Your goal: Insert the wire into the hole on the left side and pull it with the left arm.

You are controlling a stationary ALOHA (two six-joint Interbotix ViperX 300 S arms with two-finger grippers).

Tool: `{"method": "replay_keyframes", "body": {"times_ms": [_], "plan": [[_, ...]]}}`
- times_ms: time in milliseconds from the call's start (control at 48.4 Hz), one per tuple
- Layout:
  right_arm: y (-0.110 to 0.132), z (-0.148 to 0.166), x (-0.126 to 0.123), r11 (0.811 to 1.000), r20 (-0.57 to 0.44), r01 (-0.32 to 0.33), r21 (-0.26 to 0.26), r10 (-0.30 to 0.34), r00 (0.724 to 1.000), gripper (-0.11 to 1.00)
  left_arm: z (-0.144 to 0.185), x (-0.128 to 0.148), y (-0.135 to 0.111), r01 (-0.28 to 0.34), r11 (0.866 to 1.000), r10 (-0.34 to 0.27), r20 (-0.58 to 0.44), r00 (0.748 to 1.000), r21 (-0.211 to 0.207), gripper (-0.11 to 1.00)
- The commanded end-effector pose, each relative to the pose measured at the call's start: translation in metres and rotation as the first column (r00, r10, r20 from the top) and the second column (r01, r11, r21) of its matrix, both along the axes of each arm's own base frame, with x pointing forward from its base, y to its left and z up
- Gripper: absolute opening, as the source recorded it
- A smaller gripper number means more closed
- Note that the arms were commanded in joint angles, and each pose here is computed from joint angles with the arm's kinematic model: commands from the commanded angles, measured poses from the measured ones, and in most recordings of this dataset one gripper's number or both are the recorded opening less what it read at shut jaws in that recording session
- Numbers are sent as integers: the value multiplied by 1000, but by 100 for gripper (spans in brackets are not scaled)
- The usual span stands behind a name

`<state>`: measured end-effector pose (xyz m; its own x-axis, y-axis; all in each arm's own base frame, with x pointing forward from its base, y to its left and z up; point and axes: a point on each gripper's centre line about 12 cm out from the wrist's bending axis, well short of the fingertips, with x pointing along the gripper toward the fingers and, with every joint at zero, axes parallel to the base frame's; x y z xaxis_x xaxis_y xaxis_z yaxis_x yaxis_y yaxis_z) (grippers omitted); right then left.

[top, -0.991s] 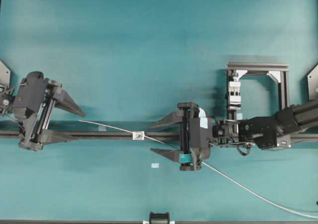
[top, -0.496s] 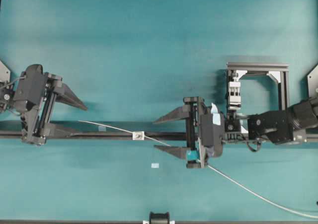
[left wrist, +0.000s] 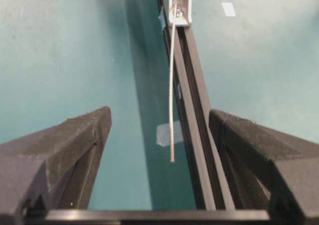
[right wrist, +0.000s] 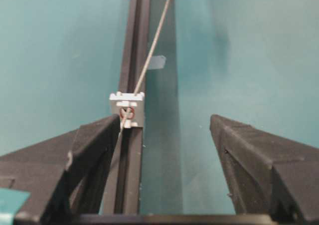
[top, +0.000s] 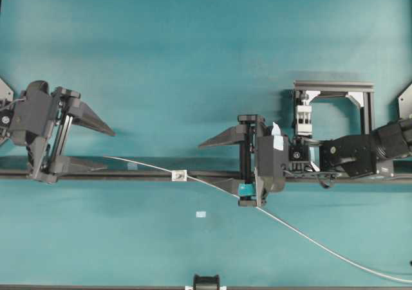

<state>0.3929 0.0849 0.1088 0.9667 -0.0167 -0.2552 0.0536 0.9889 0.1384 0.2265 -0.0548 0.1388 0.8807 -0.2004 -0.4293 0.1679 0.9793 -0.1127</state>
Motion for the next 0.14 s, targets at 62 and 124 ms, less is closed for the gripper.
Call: {"method": "replay_keyframes", "body": {"times_ms": [62,124], "plan": [[-5,22,0,1000,56,12,9,-13,998,83,8,5,1,-5,1000,5,48,999,2,89],[-8,25,-1,1000,62,16,8,-16,998,83,8,5,2,-11,1000,11,52,999,-1,89]]}}
